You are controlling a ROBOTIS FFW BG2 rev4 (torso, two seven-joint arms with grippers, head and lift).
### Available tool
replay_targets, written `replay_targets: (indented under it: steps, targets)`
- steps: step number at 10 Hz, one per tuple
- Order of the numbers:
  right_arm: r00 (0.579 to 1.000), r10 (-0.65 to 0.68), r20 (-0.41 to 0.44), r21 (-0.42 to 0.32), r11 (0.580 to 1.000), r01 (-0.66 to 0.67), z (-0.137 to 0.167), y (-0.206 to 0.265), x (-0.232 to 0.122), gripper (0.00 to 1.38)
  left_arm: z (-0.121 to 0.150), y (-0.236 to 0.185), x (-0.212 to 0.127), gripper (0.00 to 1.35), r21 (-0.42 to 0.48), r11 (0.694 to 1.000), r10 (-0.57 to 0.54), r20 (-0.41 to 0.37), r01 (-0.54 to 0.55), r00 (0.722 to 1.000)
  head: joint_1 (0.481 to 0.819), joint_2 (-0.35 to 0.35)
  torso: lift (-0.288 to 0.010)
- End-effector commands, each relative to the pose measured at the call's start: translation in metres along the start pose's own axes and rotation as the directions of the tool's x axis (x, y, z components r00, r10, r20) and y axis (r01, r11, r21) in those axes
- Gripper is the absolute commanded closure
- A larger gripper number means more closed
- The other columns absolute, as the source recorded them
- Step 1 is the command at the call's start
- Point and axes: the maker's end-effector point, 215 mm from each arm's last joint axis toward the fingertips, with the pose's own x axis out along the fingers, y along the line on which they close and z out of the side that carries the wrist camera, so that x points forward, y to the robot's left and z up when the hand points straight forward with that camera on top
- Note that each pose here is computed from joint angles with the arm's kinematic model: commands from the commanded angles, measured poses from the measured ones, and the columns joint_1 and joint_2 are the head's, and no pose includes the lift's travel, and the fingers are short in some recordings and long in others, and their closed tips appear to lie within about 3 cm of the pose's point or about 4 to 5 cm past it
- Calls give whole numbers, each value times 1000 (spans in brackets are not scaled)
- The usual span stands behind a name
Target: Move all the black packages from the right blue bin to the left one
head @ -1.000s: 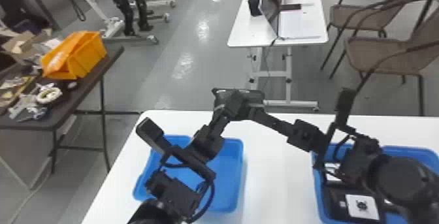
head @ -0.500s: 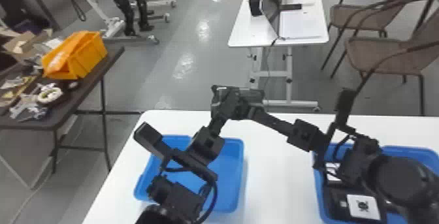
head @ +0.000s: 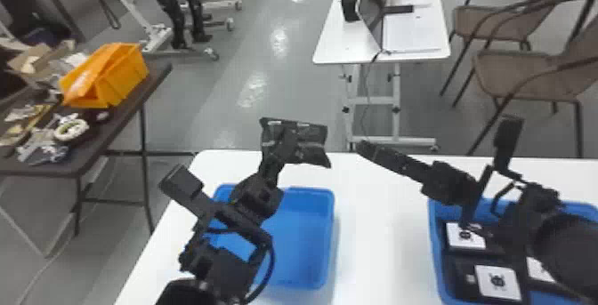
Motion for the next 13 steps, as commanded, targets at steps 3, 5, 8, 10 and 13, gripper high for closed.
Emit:
replay_targets:
  steps: [3, 5, 8, 10, 13]
  targets:
    - [916, -384, 119, -273, 874, 402, 8, -66, -102, 332, -22, 94, -46, 1230, 416, 885, 254, -58, -208, 965, 695, 235, -40]
    - [859, -486, 160, -277, 813, 512, -6, -84, -139, 332, -32, 125, -71, 1230, 659, 715, 358, -60, -233, 932, 695, 212, -40]
    - [812, -562, 156, -379, 725, 574, -9, -85, -161, 332, -63, 137, -82, 823, 838, 535, 432, -162, -108, 887, 695, 200, -40]
    - [786, -595, 168, -398, 688, 607, -3, -86, -172, 334, -50, 121, -74, -2, 788, 605, 353, -141, -111, 925, 695, 175, -40]
    - [724, -663, 191, -451, 596, 664, 7, -89, -199, 335, -1, 82, -59, 438, 684, 708, 244, -6, -174, 970, 695, 150, -40]
